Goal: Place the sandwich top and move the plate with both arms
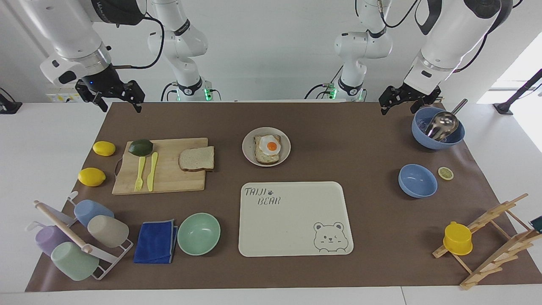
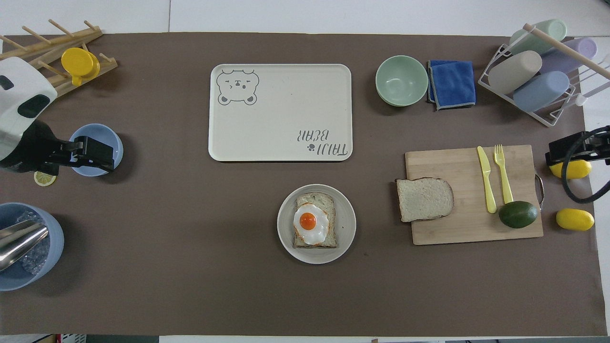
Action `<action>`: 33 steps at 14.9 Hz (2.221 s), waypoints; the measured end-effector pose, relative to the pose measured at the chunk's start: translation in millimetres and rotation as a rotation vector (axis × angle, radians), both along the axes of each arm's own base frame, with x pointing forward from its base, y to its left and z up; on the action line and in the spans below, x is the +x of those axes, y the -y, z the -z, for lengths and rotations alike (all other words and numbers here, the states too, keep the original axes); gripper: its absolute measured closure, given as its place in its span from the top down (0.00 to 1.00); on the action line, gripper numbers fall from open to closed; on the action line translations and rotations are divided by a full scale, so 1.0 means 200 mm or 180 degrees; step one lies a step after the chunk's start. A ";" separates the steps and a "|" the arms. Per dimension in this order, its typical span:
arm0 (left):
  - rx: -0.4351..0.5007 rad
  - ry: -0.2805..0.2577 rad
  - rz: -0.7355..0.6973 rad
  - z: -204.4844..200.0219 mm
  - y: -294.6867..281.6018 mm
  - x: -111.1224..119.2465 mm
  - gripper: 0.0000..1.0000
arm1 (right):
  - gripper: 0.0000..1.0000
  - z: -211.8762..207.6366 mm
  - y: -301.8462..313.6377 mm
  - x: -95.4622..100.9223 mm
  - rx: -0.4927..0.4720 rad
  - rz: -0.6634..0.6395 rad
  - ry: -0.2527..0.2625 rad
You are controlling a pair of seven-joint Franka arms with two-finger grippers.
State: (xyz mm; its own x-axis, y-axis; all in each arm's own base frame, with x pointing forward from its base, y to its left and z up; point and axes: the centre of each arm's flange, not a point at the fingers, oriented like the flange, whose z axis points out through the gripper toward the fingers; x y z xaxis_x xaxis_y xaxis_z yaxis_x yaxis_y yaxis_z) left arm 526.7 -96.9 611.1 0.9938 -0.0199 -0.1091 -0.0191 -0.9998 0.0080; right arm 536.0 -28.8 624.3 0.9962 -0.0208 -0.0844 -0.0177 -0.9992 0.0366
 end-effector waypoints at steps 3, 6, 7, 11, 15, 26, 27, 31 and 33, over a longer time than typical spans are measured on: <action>0.0000 0.0000 0.0000 0.00 0.00 0.00 1.00 | 1.00 0.00 0.00 0.00 0.0000 -0.0005 0.0000; 0.0000 0.0000 0.0000 0.00 0.00 0.00 1.00 | 1.00 0.00 0.01 0.00 -0.0001 0.0028 0.0000; 0.0000 0.0000 0.0000 0.00 0.00 0.00 1.00 | 1.00 0.00 0.03 0.00 -0.0001 0.0047 0.0000; 0.0000 0.0000 0.0000 0.00 0.00 0.00 1.00 | 1.00 0.00 0.05 0.00 0.0000 0.0070 -0.0004; 0.0000 0.0000 0.0000 0.00 0.00 0.00 1.00 | 1.00 0.03 -0.03 0.01 0.0019 -0.0230 -0.0008; 0.0000 0.0000 0.0000 0.00 0.00 0.00 1.00 | 1.00 0.47 -0.90 0.01 -0.0282 -0.0563 0.0016; 0.0000 0.0000 0.0000 0.00 0.00 0.00 1.00 | 1.00 0.59 -1.02 0.02 -0.0359 -0.0512 -0.0015; 0.0000 0.0000 0.0000 0.00 0.00 0.00 1.00 | 1.00 1.18 -1.22 0.05 -0.0588 -0.0484 0.0000; 0.0000 0.0000 0.0000 0.00 0.00 0.00 1.00 | 1.00 1.39 -1.29 -0.01 -0.0895 -0.0569 -0.0033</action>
